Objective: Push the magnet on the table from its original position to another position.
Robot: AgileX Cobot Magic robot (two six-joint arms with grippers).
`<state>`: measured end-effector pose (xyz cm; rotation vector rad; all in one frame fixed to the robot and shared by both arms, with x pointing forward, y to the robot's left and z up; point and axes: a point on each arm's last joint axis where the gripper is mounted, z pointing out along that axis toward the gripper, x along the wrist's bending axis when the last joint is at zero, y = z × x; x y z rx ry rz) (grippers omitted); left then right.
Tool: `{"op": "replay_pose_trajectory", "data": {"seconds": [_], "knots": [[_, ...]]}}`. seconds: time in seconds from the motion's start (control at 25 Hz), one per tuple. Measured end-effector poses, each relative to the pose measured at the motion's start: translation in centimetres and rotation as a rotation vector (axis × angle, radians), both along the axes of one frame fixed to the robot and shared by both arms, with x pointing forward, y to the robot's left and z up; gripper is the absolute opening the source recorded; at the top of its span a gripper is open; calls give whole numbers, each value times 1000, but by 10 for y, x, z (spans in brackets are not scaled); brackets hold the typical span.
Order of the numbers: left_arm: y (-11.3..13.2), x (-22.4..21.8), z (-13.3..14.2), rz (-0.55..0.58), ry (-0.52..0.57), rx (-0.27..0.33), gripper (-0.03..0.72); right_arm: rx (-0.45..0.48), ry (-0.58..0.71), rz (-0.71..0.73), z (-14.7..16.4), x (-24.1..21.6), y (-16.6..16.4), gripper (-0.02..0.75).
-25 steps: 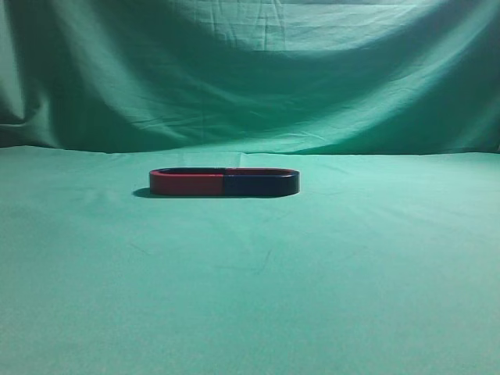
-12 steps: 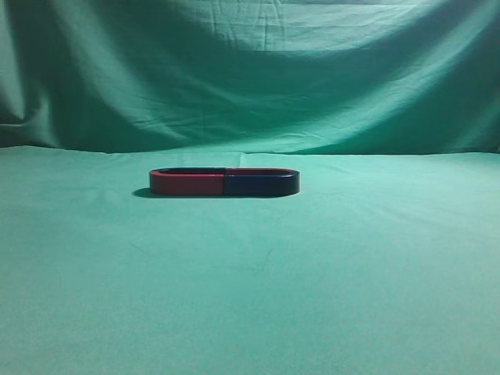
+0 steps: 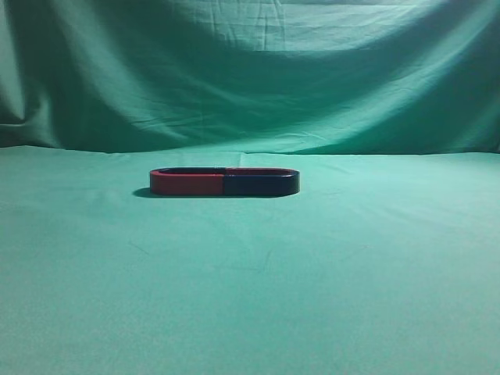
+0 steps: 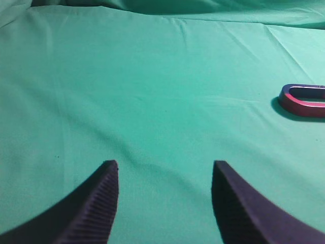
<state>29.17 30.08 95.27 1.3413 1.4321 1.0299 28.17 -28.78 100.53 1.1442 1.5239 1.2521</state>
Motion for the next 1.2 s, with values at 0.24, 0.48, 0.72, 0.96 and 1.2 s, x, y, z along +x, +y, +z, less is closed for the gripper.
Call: {"op": "replay_pose_trajectory", "data": {"seconds": [0.24,0.48,0.72,0.96,1.2], "knots": [[0,0,0,0,0,0,399,-44,124,-35,-49,7,-1,0],[0,0,0,0,0,0,399,-50,152,-35,-60,8,-1,0],[0,0,0,0,0,0,399,-50,152,-35,-60,8,-1,0],[0,0,0,0,0,0,399,-50,150,-35,-60,8,-1,0],[0,0,0,0,0,0,399,-50,150,-35,-60,8,-1,0]]}}
